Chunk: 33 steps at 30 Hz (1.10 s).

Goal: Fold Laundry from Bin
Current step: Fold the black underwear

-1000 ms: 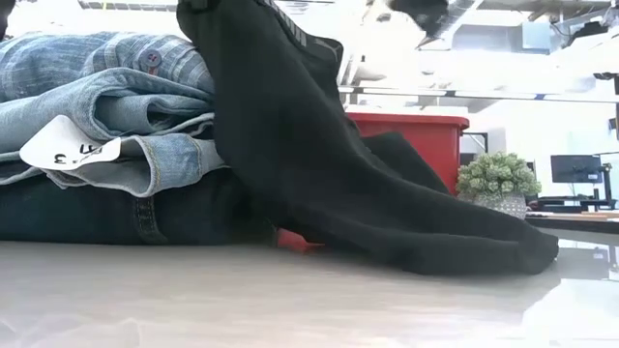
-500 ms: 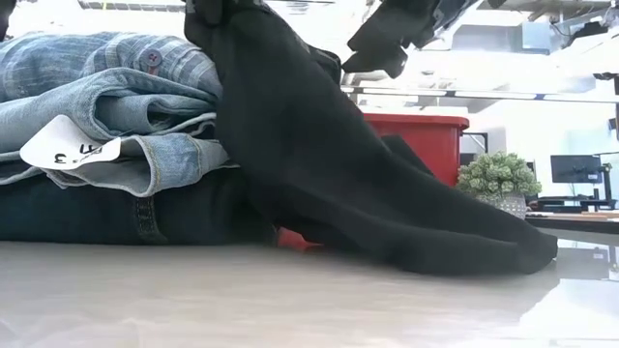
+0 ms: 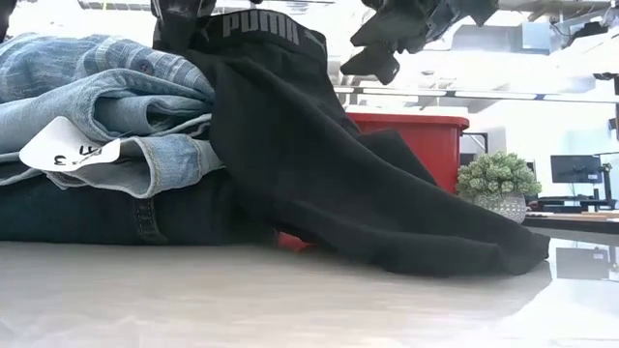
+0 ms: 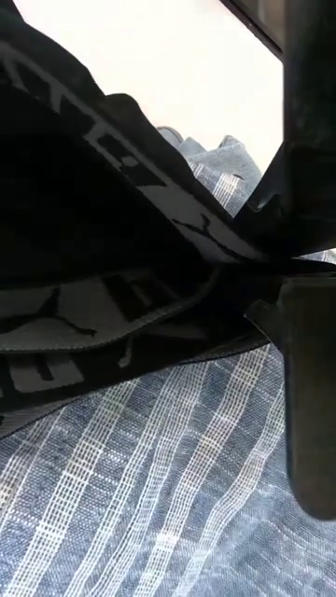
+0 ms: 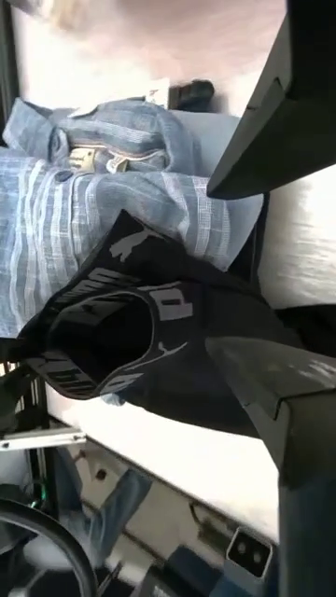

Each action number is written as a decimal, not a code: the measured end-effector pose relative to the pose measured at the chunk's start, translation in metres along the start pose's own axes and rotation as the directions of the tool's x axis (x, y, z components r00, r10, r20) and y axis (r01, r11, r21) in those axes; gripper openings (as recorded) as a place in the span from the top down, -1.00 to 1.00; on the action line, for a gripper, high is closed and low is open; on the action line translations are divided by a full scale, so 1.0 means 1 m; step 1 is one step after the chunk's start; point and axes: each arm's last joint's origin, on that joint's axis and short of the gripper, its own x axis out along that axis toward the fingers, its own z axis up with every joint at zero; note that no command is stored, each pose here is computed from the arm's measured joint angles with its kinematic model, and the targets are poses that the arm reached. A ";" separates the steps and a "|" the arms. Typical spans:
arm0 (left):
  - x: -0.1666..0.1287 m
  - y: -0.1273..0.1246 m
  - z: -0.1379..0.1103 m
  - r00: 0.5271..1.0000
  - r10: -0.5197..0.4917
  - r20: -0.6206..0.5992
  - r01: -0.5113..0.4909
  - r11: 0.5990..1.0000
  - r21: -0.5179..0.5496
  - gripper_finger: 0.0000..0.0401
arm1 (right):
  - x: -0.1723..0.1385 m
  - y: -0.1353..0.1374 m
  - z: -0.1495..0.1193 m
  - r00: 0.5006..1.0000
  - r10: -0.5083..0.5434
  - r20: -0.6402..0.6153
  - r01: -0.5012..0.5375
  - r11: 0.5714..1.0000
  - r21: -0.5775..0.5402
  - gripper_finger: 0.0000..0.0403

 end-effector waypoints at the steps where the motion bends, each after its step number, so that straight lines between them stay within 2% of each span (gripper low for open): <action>1: 0.000 0.000 0.000 1.000 -0.002 0.002 0.002 1.000 0.000 1.00 | 0.000 -0.002 0.000 1.000 0.011 0.000 -0.011 1.000 0.006 -0.43; 9: 0.000 -0.001 0.001 1.000 -0.007 0.006 0.007 1.000 0.000 1.00 | 0.035 -0.010 -0.014 0.995 0.078 -0.058 -0.077 0.997 0.020 -0.66; 14: 0.000 -0.001 0.001 1.000 -0.008 0.006 0.008 1.000 0.003 1.00 | 0.048 -0.011 -0.013 0.987 0.161 -0.004 -0.161 0.986 0.040 -0.73; 21: 0.000 -0.001 0.000 1.000 -0.013 0.000 0.013 1.000 0.007 1.00 | 0.059 -0.009 -0.006 0.986 0.142 0.092 -0.141 0.990 -0.025 -0.71; 27: 0.000 -0.001 0.000 1.000 -0.011 -0.005 0.011 1.000 0.008 1.00 | 0.065 -0.001 -0.006 0.985 0.134 0.109 -0.130 0.990 -0.045 -0.49; 30: 0.000 -0.001 0.000 1.000 -0.010 -0.007 0.010 1.000 0.008 1.00 | 0.063 0.003 -0.005 0.986 0.128 0.110 -0.123 0.991 -0.047 -0.28; 33: 0.000 -0.001 0.000 1.000 -0.010 -0.007 0.010 1.000 0.010 1.00 | 0.062 0.003 -0.004 0.985 0.123 0.117 -0.121 0.992 -0.024 0.03</action>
